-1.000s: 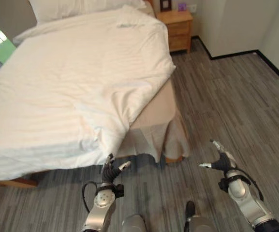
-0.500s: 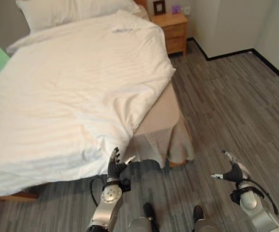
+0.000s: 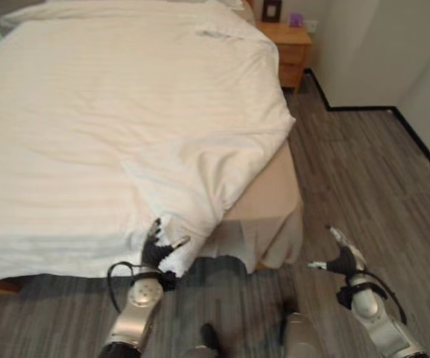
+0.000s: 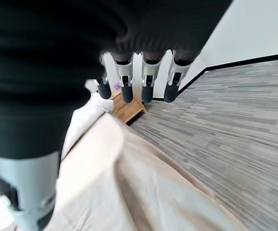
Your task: Making the bed.
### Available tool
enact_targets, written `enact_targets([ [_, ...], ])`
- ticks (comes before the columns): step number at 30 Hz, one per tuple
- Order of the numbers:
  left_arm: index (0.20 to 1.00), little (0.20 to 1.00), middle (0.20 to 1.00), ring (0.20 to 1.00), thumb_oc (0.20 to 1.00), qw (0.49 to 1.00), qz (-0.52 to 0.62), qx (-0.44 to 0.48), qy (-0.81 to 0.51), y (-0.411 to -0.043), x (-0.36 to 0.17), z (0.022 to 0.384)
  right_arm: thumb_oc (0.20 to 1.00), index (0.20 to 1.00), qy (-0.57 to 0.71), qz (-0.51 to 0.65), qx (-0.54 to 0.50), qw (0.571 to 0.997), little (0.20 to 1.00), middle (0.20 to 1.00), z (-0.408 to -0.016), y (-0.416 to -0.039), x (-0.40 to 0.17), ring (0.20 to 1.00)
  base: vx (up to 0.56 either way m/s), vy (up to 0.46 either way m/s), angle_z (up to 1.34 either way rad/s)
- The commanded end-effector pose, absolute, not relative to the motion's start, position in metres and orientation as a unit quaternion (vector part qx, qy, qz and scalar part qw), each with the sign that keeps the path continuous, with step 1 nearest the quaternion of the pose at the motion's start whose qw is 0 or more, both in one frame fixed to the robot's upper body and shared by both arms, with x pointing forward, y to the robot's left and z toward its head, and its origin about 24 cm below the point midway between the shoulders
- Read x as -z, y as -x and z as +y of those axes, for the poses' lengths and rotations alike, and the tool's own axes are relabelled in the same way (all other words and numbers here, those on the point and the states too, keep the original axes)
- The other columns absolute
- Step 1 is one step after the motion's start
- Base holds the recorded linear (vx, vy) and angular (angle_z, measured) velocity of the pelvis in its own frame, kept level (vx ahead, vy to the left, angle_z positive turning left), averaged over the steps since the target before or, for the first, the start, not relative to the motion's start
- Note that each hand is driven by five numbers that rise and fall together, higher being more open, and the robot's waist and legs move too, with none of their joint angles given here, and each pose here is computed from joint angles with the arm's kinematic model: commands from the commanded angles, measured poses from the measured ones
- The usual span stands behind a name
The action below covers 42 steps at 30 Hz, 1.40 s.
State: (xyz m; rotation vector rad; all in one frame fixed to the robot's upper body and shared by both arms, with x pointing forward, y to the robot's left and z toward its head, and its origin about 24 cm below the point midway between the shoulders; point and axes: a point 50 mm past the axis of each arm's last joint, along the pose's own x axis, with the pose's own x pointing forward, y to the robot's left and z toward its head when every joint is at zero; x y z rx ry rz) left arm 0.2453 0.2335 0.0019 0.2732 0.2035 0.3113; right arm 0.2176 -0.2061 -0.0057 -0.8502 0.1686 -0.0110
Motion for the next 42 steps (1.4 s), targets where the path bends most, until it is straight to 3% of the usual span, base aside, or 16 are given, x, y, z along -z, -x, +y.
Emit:
enact_targets([
  [1,1.0,1.0,1.0,1.0,1.0,0.978,0.014,-0.145,-0.147,-0.262,-0.032,0.223,1.0,1.0,0.407,0.03,0.022,0.913,1.0,1.0,-0.207,-0.231,-0.016,1.0,0.11,-0.108,0.61],
  [9,1.0,1.0,1.0,1.0,1.0,0.966,-0.043,-0.198,-0.16,-0.265,-0.057,0.237,1.0,1.0,0.419,0.093,-0.009,0.903,1.0,1.0,-0.212,-0.21,0.014,1.0,0.17,-0.097,0.14],
  [15,1.0,1.0,1.0,1.0,1.0,0.906,-0.152,-0.314,-0.238,-0.29,-0.134,0.291,1.0,1.0,0.435,0.142,-0.014,0.889,1.0,1.0,-0.239,-0.179,0.024,1.0,0.06,-0.041,-0.02],
  [26,1.0,1.0,1.0,1.0,1.0,0.914,-0.156,-0.333,-0.173,-0.276,-0.142,0.322,1.0,1.0,0.451,0.194,-0.007,0.871,1.0,1.0,-0.257,-0.168,0.035,1.0,0.02,-0.01,-0.01],
  [31,1.0,1.0,1.0,1.0,1.0,0.853,-0.097,-0.375,-0.351,-0.279,-0.154,0.356,1.0,1.0,0.445,0.177,-0.021,0.877,1.0,1.0,-0.253,-0.168,0.031,1.0,0.05,-0.007,0.03],
  [35,1.0,1.0,1.0,1.0,1.0,0.831,-0.083,-0.377,-0.4,-0.285,-0.161,0.362,1.0,1.0,0.446,0.174,-0.025,0.878,1.0,1.0,-0.253,-0.166,0.029,1.0,-0.01,-0.003,0.0],
  [40,1.0,1.0,1.0,1.0,1.0,0.742,-0.026,-0.381,-0.552,-0.31,-0.187,0.382,1.0,1.0,0.46,0.159,-0.035,0.873,1.0,1.0,-0.255,-0.168,0.026,1.0,-0.12,0.006,-0.03],
  [42,1.0,1.0,1.0,1.0,1.0,0.741,-0.028,-0.38,-0.552,-0.312,-0.189,0.381,1.0,1.0,0.459,0.159,-0.033,0.874,1.0,1.0,-0.255,-0.168,0.026,1.0,-0.12,0.005,-0.17],
])
